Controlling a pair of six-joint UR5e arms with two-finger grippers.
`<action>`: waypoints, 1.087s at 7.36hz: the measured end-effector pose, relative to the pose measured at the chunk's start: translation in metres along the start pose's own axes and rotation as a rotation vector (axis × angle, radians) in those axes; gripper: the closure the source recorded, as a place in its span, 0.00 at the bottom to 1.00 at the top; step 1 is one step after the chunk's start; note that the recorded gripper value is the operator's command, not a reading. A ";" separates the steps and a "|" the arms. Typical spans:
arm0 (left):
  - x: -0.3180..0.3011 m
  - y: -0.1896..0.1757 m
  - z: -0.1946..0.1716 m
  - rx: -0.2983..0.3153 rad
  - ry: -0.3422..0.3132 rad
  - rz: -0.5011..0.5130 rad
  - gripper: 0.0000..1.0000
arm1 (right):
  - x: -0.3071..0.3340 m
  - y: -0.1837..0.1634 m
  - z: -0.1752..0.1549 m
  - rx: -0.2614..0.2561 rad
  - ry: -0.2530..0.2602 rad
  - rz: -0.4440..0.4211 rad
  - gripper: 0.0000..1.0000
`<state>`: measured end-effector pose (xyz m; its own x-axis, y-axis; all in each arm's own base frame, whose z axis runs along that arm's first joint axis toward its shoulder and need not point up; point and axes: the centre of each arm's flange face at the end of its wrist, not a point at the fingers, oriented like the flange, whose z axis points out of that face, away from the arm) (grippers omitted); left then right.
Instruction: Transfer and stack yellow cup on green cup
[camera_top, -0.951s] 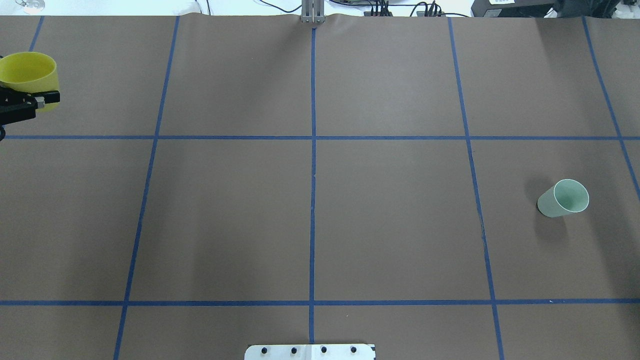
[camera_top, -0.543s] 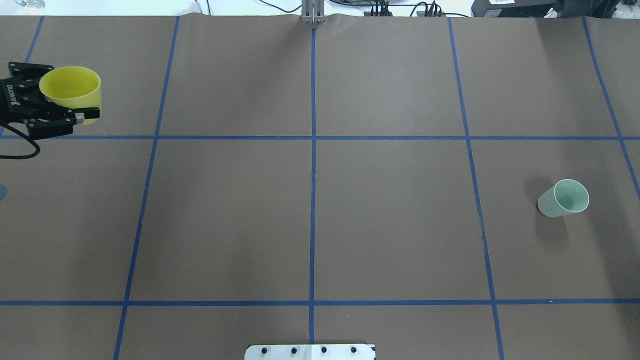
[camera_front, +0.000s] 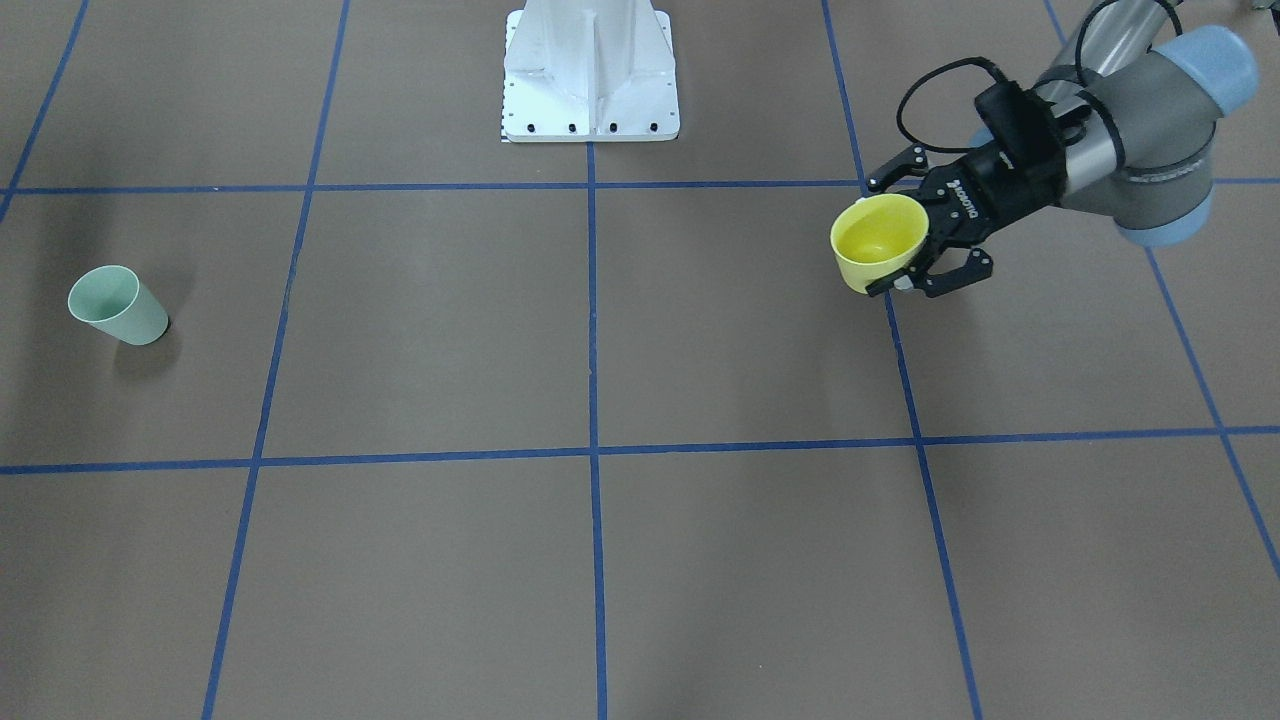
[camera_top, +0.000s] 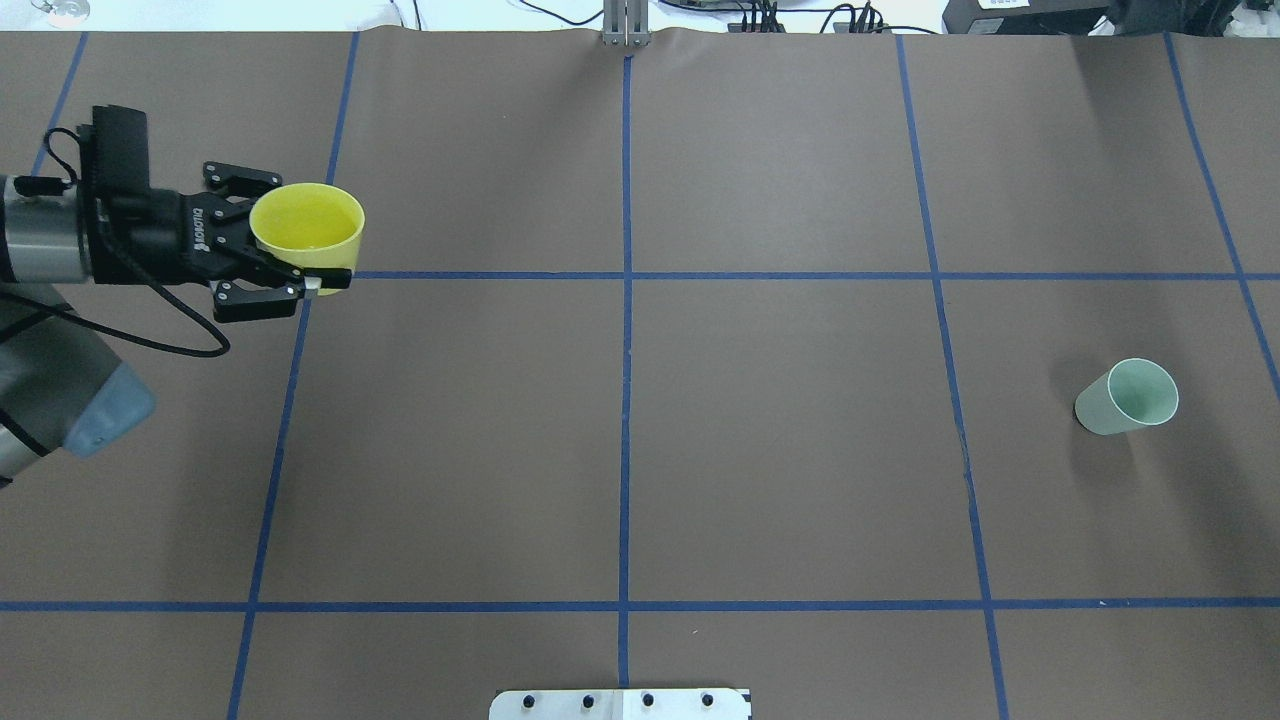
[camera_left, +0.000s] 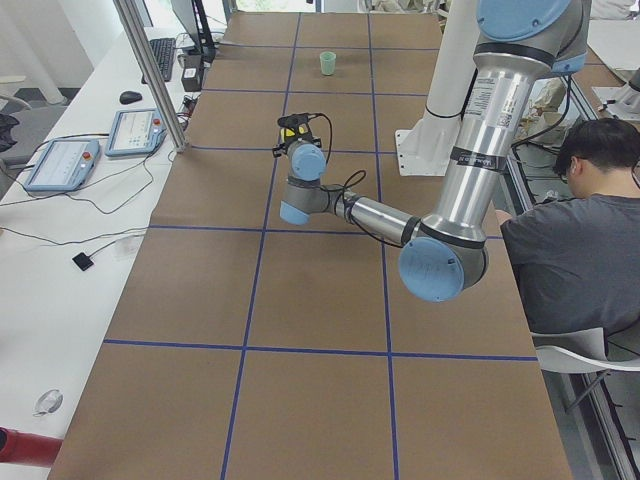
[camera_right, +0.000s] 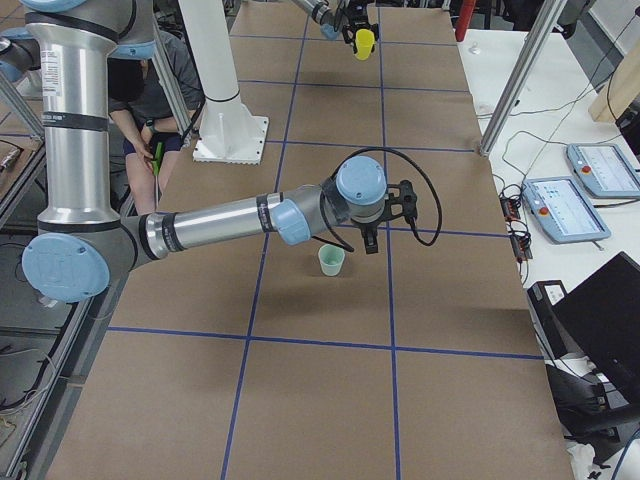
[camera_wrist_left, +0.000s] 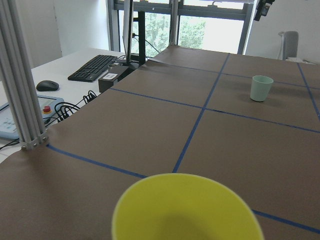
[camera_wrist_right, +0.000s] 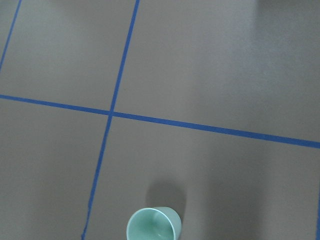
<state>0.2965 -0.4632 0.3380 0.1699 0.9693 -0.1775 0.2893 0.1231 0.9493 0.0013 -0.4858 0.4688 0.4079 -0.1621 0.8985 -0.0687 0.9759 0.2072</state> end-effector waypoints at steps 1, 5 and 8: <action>0.014 -0.010 0.030 0.007 0.046 0.044 1.00 | -0.031 -0.018 0.012 -0.015 -0.019 0.015 0.00; 0.036 -0.055 0.104 -0.036 0.101 0.041 1.00 | -0.191 -0.059 0.059 -0.067 -0.104 0.087 0.00; 0.035 -0.077 0.122 -0.057 0.096 0.028 1.00 | -0.334 -0.048 0.110 -0.061 -0.127 0.147 0.00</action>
<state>0.3953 -0.4649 0.2268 0.0855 0.9881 -0.1275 0.2309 0.1048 0.9673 -0.2322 -0.4945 0.2016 0.2793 -0.0304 0.9597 -0.0627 0.9968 0.0498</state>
